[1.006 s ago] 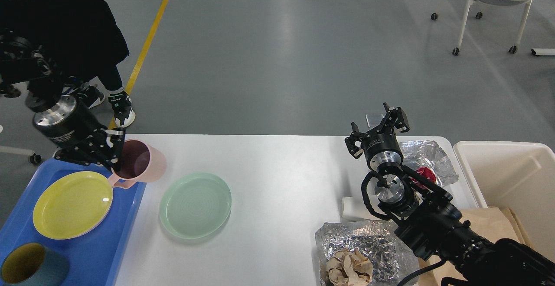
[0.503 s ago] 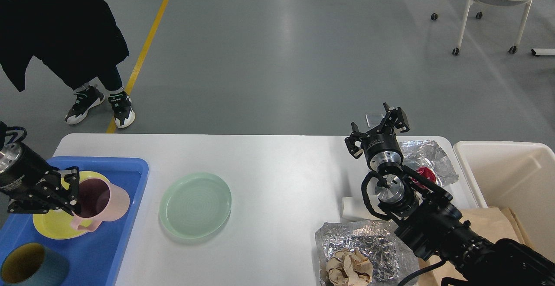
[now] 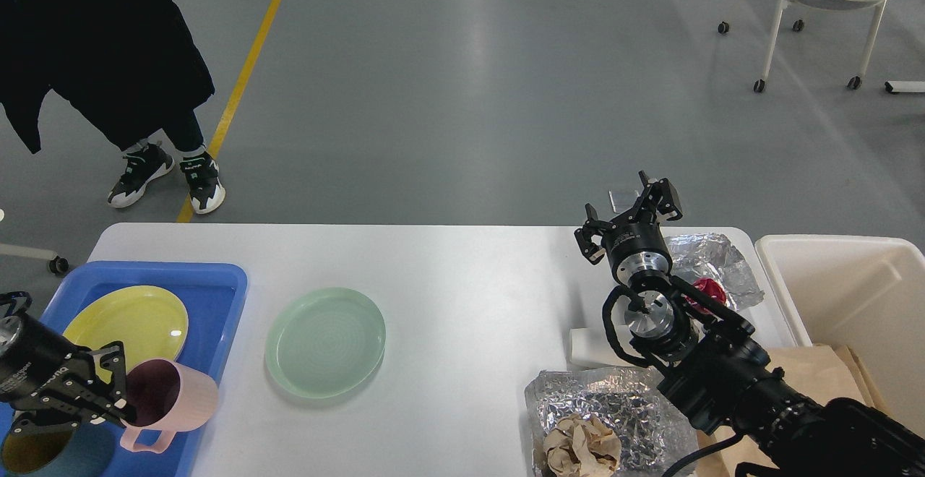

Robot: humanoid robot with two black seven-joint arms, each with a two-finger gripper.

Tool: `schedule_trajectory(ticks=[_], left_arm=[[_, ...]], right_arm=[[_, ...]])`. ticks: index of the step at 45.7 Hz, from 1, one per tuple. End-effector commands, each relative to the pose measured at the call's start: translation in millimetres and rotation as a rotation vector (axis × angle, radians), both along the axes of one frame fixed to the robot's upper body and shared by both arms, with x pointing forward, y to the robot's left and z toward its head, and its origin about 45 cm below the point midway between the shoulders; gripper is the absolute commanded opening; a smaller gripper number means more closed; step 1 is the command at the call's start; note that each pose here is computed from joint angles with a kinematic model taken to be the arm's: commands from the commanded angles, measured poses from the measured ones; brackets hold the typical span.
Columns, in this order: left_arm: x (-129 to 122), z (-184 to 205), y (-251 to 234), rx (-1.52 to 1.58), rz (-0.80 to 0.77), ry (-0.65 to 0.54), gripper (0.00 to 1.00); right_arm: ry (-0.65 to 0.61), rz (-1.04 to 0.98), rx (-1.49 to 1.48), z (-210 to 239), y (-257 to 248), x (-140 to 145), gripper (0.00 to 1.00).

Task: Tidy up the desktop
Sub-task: 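Lower the pink cup into the tray beside the olive-green cup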

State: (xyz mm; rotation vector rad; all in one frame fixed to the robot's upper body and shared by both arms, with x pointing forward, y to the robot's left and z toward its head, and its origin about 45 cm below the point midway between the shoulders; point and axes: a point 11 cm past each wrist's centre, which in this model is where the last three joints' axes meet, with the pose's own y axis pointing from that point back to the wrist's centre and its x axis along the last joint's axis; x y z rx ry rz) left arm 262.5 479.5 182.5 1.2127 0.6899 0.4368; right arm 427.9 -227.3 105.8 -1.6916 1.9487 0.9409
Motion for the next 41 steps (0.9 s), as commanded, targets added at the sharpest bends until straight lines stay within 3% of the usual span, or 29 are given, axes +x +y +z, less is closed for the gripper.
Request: schedule_trajectory(ticks=[1,41], left_arm=[[-10,5,17,0.017,0.042,-0.003,0.0],[-44,-16,32,0.03,0.091,0.074,0.0]], right_arm=[[0.0,0.0,0.0,0,0,0,1.0],[0.0,0.0,0.0,0,0,0,1.0]])
